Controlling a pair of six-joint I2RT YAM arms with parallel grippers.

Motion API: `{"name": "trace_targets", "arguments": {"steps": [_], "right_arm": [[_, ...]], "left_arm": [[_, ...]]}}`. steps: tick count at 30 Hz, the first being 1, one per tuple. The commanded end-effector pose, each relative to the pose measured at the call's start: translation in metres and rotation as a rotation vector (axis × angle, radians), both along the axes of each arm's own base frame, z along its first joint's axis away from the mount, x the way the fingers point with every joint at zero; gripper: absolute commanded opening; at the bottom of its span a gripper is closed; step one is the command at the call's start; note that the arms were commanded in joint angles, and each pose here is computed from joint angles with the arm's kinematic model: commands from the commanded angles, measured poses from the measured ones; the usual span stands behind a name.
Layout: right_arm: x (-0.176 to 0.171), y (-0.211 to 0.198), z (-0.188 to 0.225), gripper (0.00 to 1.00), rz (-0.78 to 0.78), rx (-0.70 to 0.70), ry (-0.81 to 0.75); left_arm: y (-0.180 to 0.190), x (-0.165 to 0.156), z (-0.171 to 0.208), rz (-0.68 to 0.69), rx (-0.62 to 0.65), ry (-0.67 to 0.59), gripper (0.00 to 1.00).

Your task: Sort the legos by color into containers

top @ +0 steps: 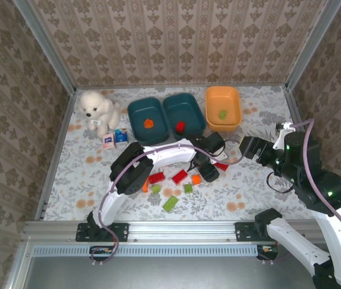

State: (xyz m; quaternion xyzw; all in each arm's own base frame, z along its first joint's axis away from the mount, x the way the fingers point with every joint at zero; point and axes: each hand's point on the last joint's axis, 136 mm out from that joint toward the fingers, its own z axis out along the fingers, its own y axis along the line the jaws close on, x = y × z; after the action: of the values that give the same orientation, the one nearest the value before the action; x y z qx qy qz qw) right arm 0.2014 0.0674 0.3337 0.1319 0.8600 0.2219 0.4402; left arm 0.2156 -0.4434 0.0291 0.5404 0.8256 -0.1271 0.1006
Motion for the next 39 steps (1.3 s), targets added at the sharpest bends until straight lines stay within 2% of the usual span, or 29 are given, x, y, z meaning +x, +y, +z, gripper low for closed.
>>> {"name": "trace_targets", "arguments": {"steps": [1,8,13,15,22,28,32,36,39], "right_arm": [[-0.005,-0.006,0.001,0.87,-0.025,-0.012,0.012],[-0.003,-0.003,-0.002,0.87,-0.017,-0.003,0.022],[-0.001,-0.001,-0.003,0.86,-0.011,0.004,0.029],[0.0,-0.001,-0.004,0.86,-0.01,0.005,0.03],[0.004,0.001,-0.005,0.86,-0.01,0.009,0.031],[0.01,0.006,-0.001,0.85,0.013,0.003,0.025],[0.017,0.014,0.0,0.85,0.043,0.007,0.022],[0.029,0.026,-0.003,0.85,0.082,0.023,0.031],[0.04,0.038,-0.007,0.85,0.12,0.04,0.049]], "left_arm": [[0.001,-0.004,-0.002,-0.031,0.028,-0.001,0.69],[0.0,0.002,-0.016,-0.037,0.068,-0.048,0.62],[0.002,0.003,-0.026,-0.023,0.092,-0.052,0.47],[0.004,0.005,-0.025,-0.01,0.097,-0.066,0.39],[0.007,0.016,-0.003,0.027,0.076,-0.148,0.32],[0.021,0.049,0.074,0.205,-0.034,-0.23,0.3],[0.051,0.077,0.117,0.357,-0.106,-0.26,0.29],[0.095,0.107,0.131,0.509,-0.102,-0.266,0.29],[0.137,0.131,0.128,0.641,-0.057,-0.252,0.29]]}}
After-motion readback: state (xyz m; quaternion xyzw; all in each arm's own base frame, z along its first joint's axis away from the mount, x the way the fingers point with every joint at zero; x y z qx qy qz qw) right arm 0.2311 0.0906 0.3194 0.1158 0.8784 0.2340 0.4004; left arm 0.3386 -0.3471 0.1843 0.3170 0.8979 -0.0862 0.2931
